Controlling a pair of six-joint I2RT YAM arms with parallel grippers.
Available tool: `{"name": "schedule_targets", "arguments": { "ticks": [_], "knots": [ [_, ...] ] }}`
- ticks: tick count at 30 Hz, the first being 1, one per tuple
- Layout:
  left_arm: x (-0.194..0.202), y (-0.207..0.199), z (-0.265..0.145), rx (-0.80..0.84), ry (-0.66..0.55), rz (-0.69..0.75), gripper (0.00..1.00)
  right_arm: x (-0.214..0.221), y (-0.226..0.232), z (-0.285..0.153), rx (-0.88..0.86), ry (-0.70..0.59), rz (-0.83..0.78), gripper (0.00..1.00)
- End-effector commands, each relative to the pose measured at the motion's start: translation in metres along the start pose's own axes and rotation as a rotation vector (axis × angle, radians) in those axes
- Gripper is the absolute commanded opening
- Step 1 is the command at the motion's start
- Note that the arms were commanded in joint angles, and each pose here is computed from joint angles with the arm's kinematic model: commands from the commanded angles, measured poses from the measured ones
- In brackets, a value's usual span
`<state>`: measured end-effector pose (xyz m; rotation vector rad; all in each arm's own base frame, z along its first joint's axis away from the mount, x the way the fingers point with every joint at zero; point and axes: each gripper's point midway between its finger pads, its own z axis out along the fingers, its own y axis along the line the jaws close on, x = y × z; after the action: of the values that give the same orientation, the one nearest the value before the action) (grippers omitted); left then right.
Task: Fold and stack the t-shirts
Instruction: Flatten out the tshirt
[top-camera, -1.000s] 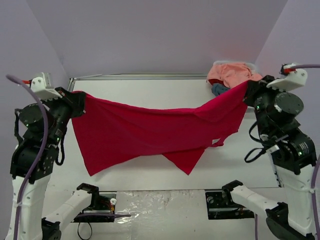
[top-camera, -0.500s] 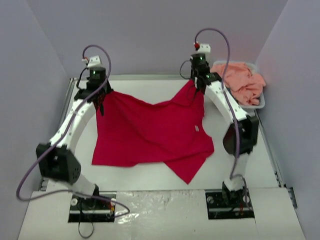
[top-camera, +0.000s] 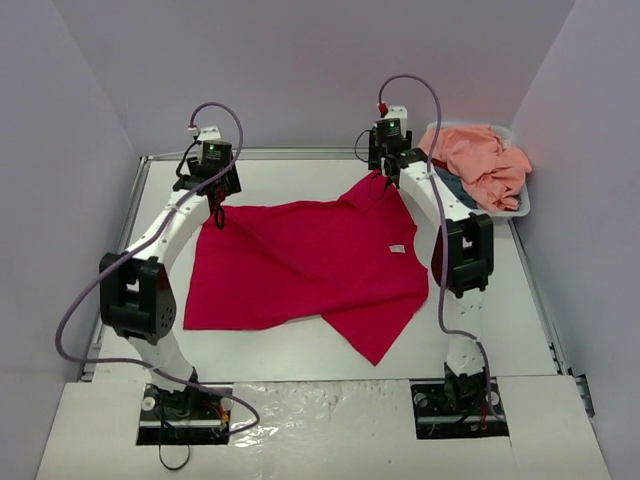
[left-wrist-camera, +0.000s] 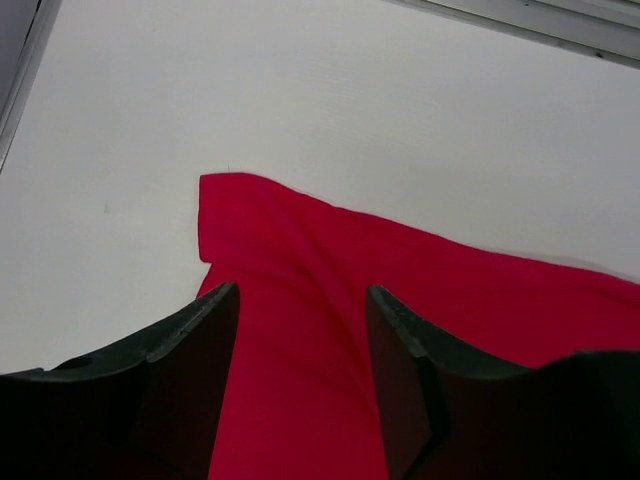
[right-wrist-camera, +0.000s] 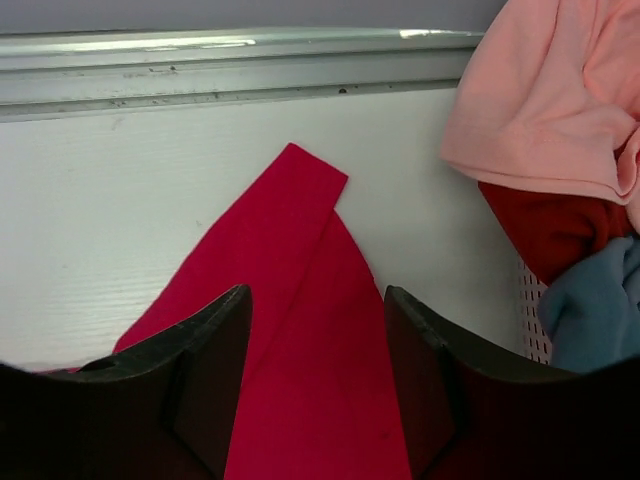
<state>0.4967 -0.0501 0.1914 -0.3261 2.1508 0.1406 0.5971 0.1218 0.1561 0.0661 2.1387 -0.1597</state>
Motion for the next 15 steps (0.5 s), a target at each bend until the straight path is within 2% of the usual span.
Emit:
{"name": "schedule_targets", "arguments": {
  "ticks": [1, 2, 3, 5, 6, 8, 12, 15],
  "knots": [
    [-0.031, 0.003, -0.055, 0.051, -0.109, -0.062, 0.52, -0.026, -0.001, -0.047, -0.072, -0.066, 0.045, 0.51],
    [-0.034, 0.006, -0.070, 0.066, -0.137, -0.080, 0.52, -0.019, 0.003, -0.050, -0.101, -0.052, 0.040, 0.51],
    [-0.011, 0.010, -0.068, 0.057, -0.099, -0.074, 0.52, -0.018, 0.005, -0.059, -0.115, -0.054, 0.032, 0.51],
    [-0.006, 0.015, -0.083, 0.078, -0.117, -0.103, 0.52, 0.005, 0.008, -0.061, -0.134, -0.012, -0.003, 0.49],
    [0.014, 0.020, -0.081, 0.070, -0.084, -0.108, 0.52, 0.008, 0.013, -0.066, -0.150, -0.007, -0.015, 0.48],
    [0.021, 0.024, -0.089, 0.081, -0.093, -0.129, 0.52, 0.025, 0.016, -0.068, -0.164, 0.025, -0.043, 0.46],
    [0.048, 0.029, -0.089, 0.074, -0.067, -0.132, 0.52, 0.045, 0.024, -0.063, -0.176, 0.066, -0.064, 0.34],
    [0.068, 0.033, -0.087, 0.047, -0.062, -0.113, 0.52, 0.054, 0.032, -0.058, -0.190, 0.085, -0.080, 0.32]
  ]
}}
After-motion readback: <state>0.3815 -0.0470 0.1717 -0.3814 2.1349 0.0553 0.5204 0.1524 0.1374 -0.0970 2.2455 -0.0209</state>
